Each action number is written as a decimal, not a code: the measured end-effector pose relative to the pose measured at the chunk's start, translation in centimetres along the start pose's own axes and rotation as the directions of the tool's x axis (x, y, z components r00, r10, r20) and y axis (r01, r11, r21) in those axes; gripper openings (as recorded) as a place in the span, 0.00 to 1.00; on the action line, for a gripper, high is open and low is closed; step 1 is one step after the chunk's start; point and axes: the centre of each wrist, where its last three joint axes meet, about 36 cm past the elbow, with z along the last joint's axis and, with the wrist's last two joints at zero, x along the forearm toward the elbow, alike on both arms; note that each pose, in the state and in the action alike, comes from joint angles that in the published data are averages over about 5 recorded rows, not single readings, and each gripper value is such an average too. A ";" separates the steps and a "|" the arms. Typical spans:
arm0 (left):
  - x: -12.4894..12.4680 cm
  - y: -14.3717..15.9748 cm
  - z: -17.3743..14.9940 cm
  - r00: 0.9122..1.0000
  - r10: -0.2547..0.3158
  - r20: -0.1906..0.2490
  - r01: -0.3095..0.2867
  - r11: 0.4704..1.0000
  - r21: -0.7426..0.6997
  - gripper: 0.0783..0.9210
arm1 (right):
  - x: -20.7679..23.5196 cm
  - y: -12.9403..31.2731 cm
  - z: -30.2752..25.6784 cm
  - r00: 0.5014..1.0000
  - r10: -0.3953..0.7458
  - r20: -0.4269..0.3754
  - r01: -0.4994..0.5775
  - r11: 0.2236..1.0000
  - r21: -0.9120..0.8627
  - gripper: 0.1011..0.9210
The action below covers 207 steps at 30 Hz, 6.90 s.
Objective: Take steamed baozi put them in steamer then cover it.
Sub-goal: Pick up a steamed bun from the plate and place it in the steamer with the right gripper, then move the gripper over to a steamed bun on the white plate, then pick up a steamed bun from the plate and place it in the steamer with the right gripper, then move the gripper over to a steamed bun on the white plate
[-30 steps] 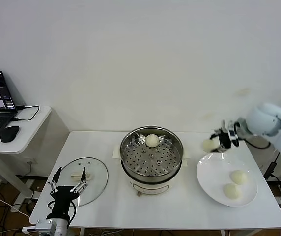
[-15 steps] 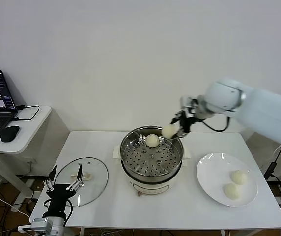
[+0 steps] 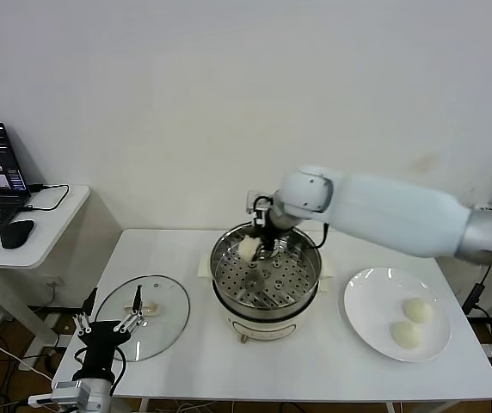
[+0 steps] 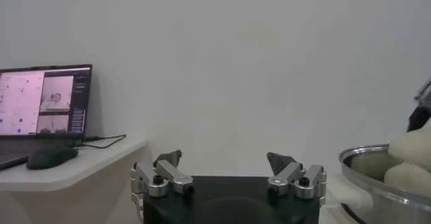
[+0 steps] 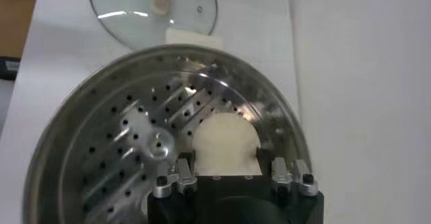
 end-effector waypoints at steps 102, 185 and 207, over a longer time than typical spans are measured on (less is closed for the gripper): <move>0.5 0.8 1.4 0.999 -0.010 -0.040 0.008 0.999 -0.034 0.88 | 3.3 13.8 38.3 0.958 -0.069 -0.278 0.061 0.997 -0.037 0.49; -0.2 0.6 0.3 1.000 -0.005 0.004 0.005 1.000 -0.030 0.88 | 14.4 2.7 15.9 0.996 0.085 0.010 -0.081 0.884 0.460 0.88; 0.0 -0.2 0.7 1.000 0.020 -0.006 -0.020 1.000 -0.024 0.88 | 12.3 11.9 37.5 0.948 0.073 -0.309 -0.070 0.997 0.018 0.88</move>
